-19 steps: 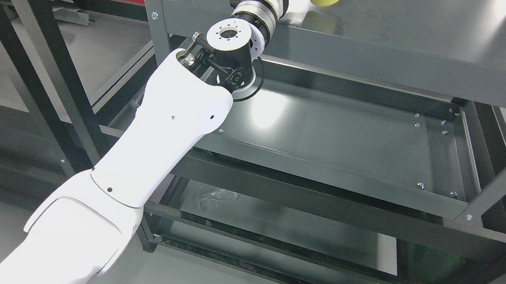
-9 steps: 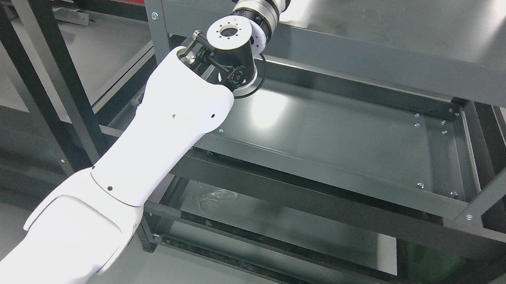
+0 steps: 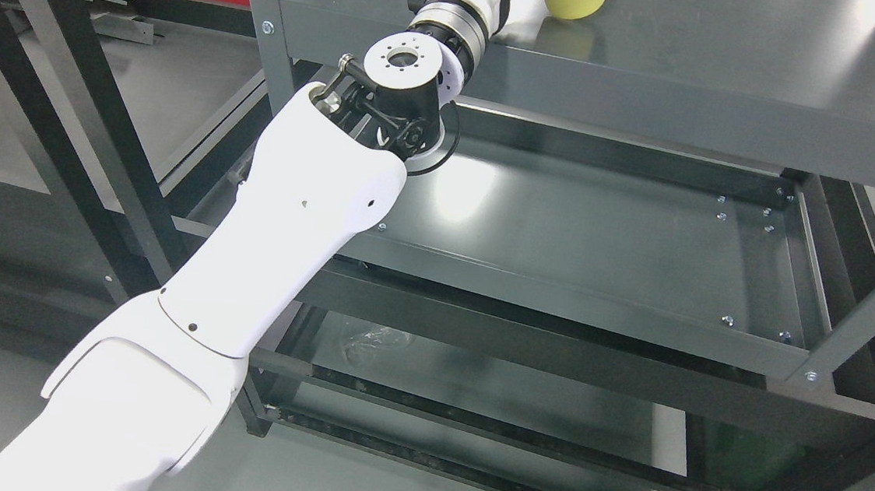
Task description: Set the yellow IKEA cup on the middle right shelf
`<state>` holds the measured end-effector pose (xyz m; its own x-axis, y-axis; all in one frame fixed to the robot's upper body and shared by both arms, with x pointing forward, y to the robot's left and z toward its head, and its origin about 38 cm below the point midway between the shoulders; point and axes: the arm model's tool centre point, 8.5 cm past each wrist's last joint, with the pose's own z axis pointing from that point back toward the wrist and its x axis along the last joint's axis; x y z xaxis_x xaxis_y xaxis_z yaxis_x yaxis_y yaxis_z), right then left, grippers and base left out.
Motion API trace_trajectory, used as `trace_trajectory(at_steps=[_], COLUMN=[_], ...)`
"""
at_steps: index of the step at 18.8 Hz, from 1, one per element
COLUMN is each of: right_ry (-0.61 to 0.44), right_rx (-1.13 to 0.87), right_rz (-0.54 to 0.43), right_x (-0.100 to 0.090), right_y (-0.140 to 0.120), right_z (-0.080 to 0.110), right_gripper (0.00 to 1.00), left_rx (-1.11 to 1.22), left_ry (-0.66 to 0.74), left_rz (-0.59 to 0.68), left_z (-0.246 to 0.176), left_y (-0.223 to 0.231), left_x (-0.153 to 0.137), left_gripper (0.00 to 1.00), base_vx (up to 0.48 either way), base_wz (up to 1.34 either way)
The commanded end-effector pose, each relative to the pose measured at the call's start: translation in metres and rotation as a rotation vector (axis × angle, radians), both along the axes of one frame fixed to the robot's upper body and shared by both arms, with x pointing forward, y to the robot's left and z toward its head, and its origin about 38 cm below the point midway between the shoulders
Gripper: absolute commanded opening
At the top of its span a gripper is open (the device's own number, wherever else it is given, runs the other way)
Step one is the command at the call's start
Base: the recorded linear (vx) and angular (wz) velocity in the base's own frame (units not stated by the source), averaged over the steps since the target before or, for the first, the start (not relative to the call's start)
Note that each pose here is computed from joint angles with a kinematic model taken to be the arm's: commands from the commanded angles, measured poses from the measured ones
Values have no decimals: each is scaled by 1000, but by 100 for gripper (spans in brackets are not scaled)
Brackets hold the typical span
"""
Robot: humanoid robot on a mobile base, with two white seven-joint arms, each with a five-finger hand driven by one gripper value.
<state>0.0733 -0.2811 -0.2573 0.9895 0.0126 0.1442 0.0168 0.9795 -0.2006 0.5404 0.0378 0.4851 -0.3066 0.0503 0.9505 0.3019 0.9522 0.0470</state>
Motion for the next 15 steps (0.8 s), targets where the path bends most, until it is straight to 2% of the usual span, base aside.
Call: trace_trajectory(at_steps=[1,4,5,6,7,9,13,15], right_ry=[13,13,13,13,13,13,13,13], right_rx=[-12,-12,-12,-12,-12,-12,-12,-12], right_rz=[-8,-8,-8,-8,-8,-8,-8,-8], right_x=[-9,-9,-9,-9,-9,-9,-9,-9], right_y=[-10,-10,-10,-10,-10,-10,-10,-10], right_z=[0,0,0,0,0,0,0,0], right_gripper=[99,99,99,99,99,99,99,99], left_rx=[-1,-12,-7,3,8,6,-7,17], left_ry=[-9,-6,0,16,22,22,11,6], left_rz=[36,49,51,56,55,58,52,1], left_z=[0,1,-1,-5,-8,-6,0,0], left_y=[10,13,14,15,15,16,17,11], left_x=[3,5,6,10,11,12,10,9], left_gripper=[0,1,17,47,72,98,99,99], base_vx=[0,0,0,0,0,0,0,0], base_wz=[0,0,0,0,0,0,0,0])
